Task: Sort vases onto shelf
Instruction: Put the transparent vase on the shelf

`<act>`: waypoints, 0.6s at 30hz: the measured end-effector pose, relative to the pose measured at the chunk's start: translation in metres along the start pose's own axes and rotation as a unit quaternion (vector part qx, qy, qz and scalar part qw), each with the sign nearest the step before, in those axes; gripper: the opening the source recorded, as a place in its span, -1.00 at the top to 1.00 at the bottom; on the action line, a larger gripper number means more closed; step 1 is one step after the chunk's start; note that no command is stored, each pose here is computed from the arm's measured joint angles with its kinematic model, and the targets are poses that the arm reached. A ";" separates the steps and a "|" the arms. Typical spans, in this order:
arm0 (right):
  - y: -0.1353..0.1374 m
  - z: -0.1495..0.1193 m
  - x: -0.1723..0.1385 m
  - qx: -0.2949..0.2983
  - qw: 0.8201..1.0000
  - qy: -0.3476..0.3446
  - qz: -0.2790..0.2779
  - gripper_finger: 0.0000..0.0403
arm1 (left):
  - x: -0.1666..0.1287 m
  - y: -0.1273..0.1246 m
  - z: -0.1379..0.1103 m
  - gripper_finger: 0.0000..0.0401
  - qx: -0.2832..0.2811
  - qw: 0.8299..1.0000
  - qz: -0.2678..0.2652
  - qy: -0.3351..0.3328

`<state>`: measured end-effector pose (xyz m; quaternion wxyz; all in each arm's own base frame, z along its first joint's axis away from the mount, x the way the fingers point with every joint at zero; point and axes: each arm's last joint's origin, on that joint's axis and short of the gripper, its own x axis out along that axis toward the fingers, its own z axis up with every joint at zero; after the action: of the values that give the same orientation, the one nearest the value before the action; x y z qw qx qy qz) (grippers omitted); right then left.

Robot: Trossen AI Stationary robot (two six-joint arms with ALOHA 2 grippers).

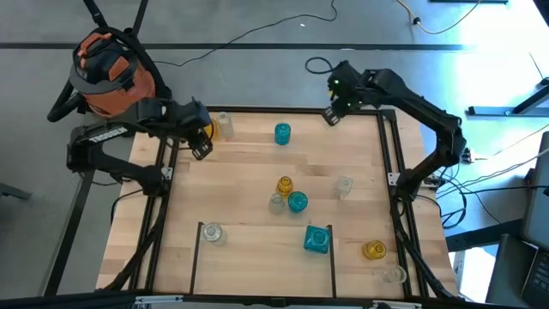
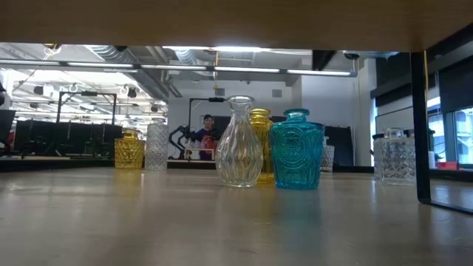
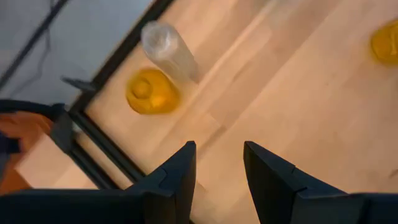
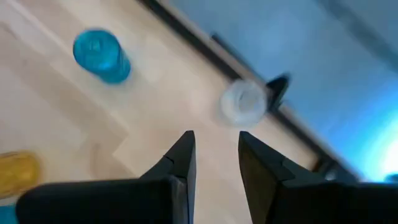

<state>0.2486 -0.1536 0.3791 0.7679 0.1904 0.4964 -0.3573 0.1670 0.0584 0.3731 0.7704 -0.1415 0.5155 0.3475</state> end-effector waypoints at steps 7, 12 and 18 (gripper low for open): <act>0.007 -0.070 0.042 0.018 0.981 0.153 0.119 0.58 | 0.001 0.003 -0.043 0.36 -0.072 0.997 -0.032 -0.004; 0.041 -0.115 0.058 0.007 0.974 0.153 0.166 0.58 | -0.002 0.004 -0.059 0.36 -0.110 0.991 -0.065 -0.037; 0.072 -0.141 0.057 0.018 0.981 0.135 0.141 0.58 | -0.005 0.001 -0.054 0.36 -0.110 0.986 -0.092 -0.084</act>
<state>0.2277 -0.0340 0.2617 0.7327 0.3192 0.5573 -0.2252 0.1271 0.0258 0.3546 0.8193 -0.2423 0.3924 0.3406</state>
